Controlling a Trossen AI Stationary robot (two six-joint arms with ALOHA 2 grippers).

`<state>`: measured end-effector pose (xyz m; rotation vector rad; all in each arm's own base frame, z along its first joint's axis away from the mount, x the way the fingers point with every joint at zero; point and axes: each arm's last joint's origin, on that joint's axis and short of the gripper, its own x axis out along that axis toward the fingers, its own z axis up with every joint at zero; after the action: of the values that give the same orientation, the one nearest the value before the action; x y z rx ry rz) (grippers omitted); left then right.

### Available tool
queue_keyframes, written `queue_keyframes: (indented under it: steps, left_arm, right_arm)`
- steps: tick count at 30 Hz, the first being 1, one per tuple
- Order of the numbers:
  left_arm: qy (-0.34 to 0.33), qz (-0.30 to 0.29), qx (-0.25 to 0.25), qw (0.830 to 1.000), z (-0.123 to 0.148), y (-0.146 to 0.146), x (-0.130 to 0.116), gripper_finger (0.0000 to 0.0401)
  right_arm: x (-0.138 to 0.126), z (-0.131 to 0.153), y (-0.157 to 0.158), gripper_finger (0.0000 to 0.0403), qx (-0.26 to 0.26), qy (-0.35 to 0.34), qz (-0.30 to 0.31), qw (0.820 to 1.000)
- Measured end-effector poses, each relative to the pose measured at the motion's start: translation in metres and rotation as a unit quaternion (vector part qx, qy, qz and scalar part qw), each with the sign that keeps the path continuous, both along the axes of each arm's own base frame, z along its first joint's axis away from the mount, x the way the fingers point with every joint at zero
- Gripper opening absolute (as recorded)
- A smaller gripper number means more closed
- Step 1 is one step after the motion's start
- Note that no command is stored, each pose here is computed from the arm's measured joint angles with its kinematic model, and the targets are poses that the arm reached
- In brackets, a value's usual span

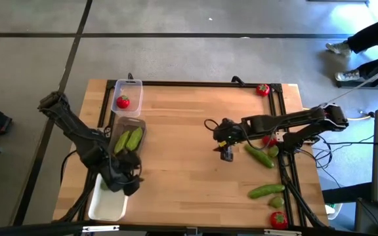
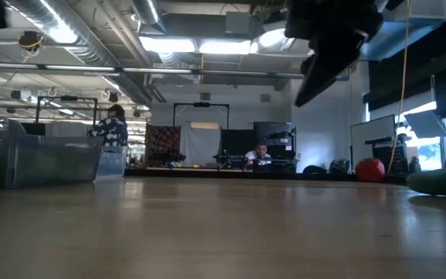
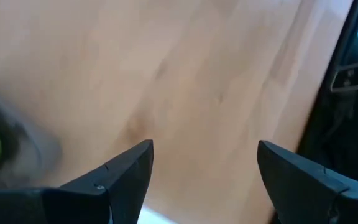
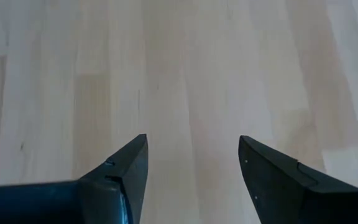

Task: Sort produce into baskets
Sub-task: Put the top bitter melon into the black bin

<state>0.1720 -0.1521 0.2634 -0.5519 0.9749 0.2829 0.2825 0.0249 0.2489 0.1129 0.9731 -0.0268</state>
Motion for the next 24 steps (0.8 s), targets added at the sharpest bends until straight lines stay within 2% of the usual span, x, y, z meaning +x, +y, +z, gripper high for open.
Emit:
queue_keyframes:
  steps: [9, 15, 18, 24]
  left_arm:
    - [-0.069, -0.026, 0.124, 0.990, 0.004, 0.014, 0.017, 0.0280]
    - [-0.075, -0.033, 0.144, 0.986, 0.005, 0.017, 0.021, 0.0280]
    - [-0.084, -0.050, 0.161, 0.982, 0.006, 0.017, 0.023, 0.0280]
    - [-0.103, -0.047, 0.148, 0.982, 0.008, 0.015, 0.026, 0.0280]
  right_arm:
    - [-0.041, 0.004, 0.014, 0.0221, 0.032, 0.129, -0.071, 0.989]
    - [-0.062, 0.000, 0.031, 0.0221, 0.013, 0.204, -0.134, 0.970]
    - [-0.073, -0.005, 0.037, 0.0221, 0.030, 0.246, -0.166, 0.955]
    - [-0.097, -0.021, 0.045, 0.0221, 0.026, 0.317, -0.220, 0.922]
